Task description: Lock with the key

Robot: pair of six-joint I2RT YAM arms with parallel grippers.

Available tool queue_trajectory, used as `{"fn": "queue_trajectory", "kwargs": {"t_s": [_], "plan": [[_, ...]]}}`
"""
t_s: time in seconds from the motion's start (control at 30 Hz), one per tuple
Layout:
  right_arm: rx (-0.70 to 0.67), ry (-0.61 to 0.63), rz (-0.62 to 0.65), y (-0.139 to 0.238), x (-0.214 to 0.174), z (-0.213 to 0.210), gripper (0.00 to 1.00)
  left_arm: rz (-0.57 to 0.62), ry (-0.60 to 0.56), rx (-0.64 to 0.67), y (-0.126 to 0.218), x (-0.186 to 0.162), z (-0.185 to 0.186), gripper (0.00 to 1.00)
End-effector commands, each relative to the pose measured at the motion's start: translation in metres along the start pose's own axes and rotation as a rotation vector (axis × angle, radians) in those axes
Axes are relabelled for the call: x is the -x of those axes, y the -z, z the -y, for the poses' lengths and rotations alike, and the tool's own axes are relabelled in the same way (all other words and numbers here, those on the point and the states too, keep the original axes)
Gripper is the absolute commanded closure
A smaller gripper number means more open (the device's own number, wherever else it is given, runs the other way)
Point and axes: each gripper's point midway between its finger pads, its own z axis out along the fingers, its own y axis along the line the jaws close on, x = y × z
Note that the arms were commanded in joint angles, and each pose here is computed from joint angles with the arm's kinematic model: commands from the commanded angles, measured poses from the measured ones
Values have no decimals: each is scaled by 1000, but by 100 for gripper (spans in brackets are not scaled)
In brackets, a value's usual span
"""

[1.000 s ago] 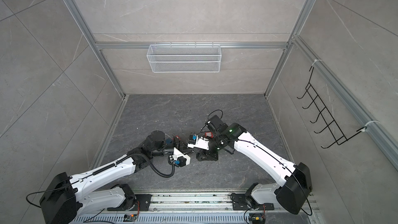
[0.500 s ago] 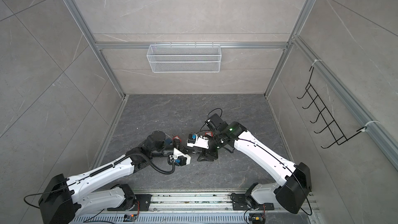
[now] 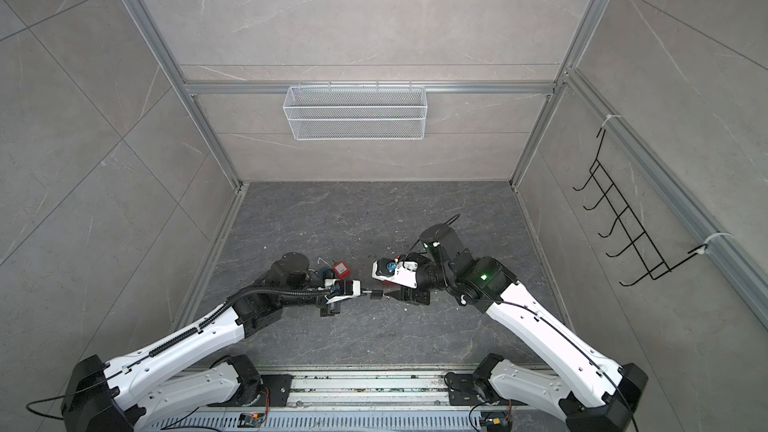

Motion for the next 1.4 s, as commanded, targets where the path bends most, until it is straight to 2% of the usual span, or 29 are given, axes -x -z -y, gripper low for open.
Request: {"fn": "queue_trajectory", "kwargs": {"t_s": [0.0,0.2,0.33,0.53,1.2,1.23,1.27,1.37], "plan": [[15,17,41,-1,2,-7,45,97,169,-14,13,29,-13,100],[-26,6,-2,-13,-9,-3,44,109,216,-51,13,31,-8,100],[-33,-9,30,-21,1,4,45,120,223,-67,11,33,-8,100],[7,4,-1,-37,-2,-1,50,124,219,-75,10,34,-7,100],[113,-6,22,-46,2,-18,91,126,150,-123,12,34,3,100],[114,-8,30,-45,4,-19,92,114,139,-105,12,32,1,93],[119,-15,35,-43,5,-20,92,102,127,-83,13,29,-1,81],[145,-38,34,-39,8,-24,92,71,93,-33,17,22,-4,70]]}}
